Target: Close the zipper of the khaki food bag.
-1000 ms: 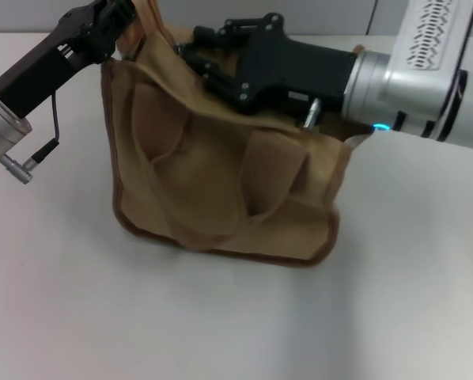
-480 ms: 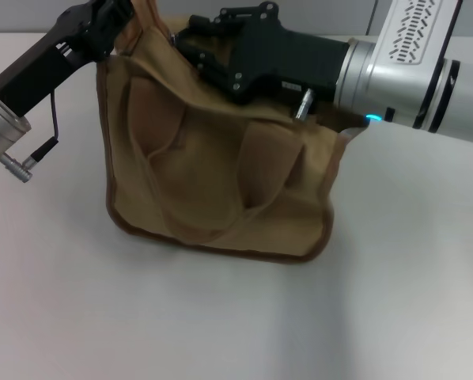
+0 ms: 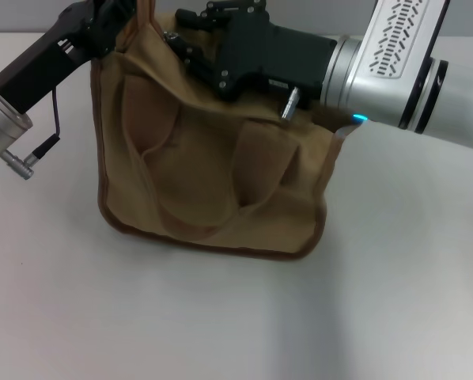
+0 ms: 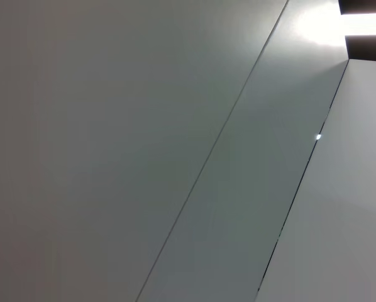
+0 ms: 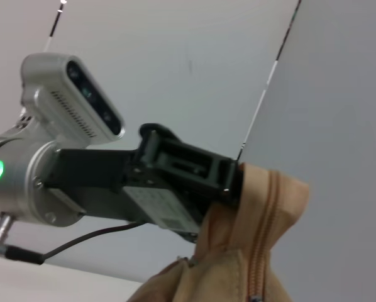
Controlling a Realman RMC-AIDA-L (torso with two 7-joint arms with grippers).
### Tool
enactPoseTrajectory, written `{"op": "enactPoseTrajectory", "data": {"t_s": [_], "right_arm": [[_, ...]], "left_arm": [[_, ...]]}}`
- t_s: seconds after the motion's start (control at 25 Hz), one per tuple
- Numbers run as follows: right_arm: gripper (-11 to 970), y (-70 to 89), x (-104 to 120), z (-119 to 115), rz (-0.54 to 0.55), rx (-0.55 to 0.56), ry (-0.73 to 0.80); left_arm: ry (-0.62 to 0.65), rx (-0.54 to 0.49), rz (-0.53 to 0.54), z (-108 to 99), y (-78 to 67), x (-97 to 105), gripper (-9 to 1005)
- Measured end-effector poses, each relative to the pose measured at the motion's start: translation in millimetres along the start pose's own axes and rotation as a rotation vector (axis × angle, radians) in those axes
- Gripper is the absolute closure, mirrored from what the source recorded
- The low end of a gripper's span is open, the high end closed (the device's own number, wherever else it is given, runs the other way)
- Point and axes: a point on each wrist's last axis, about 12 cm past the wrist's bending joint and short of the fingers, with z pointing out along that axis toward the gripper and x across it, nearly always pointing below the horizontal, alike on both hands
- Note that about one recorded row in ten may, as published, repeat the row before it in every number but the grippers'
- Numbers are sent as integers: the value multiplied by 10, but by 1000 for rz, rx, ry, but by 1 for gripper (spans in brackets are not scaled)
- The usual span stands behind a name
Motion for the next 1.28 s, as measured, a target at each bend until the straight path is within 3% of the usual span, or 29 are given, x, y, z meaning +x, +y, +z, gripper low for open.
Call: {"op": "enactPoseTrajectory", "data": {"t_s": [0.24, 0.68, 0.76, 1.28], "right_arm": [[690, 14, 5, 5, 0, -3, 2], [851, 24, 15, 2, 3, -5, 4], [954, 27, 33, -28, 10, 5, 6], [955, 86, 148, -229, 73, 58, 6]], "left_arm": [[-2, -9, 0, -24, 6, -1, 897], [-1, -14, -1, -37, 7, 6, 896], [-1, -15, -1, -41, 7, 8, 895], [-58, -110, 4, -318, 52, -26, 894]]}}
